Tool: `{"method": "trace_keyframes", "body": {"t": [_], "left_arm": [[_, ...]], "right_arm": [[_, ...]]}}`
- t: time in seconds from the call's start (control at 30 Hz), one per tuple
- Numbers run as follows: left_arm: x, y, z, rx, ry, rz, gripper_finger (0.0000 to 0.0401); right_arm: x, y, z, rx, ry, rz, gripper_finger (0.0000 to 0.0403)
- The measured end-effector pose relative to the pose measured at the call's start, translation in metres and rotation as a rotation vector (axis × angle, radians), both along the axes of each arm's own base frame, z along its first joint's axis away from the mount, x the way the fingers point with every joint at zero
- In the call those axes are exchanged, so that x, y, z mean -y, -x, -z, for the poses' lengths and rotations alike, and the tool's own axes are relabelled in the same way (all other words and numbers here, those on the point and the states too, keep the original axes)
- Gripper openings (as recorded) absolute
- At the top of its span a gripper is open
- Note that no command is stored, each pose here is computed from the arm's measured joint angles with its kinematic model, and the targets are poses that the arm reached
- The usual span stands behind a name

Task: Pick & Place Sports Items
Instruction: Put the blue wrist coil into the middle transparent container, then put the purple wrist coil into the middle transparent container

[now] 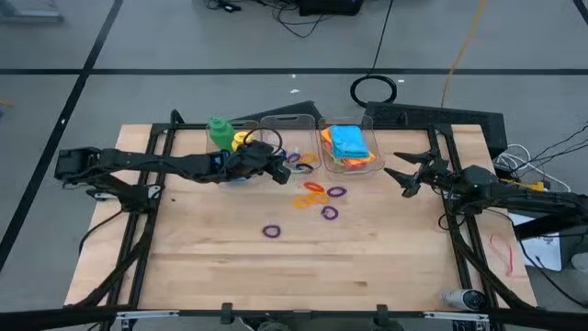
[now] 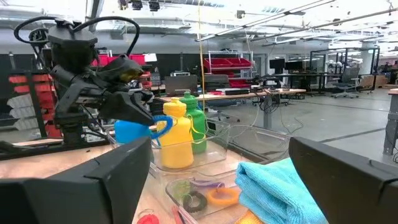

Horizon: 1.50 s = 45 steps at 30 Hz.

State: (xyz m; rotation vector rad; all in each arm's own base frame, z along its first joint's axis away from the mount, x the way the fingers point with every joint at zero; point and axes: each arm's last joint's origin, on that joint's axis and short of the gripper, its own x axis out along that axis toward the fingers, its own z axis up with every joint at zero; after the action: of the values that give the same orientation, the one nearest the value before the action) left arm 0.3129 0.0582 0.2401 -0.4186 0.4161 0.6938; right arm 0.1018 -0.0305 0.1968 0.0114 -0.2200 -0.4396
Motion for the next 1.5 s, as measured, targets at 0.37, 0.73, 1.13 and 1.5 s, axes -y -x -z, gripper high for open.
{"method": "trace_keyframes", "body": {"t": [0.37, 0.73, 1.13, 1.5], "left_arm": [[-0.001, 0.001, 0.0, 0.007, -0.015, -0.056, 0.0017], [-0.002, 0.001, 0.0, 0.006, -0.021, -0.073, 0.0084], [0.003, 0.002, 0.003, -0.044, -0.019, -0.021, 0.0205], [0.048, -0.008, -0.001, -0.023, -0.013, 0.405, 0.0216]], "right_arm": [[0.0, 0.0, 0.0, 0.0, 0.0, 0.0, 0.029], [0.0, 0.0, 0.0, 0.0, 0.0, 0.0, 0.029], [0.0, 0.0, 0.0, 0.0, 0.0, 0.0, 0.029], [0.0, 0.0, 0.0, 0.0, 0.0, 0.0, 0.029]]}}
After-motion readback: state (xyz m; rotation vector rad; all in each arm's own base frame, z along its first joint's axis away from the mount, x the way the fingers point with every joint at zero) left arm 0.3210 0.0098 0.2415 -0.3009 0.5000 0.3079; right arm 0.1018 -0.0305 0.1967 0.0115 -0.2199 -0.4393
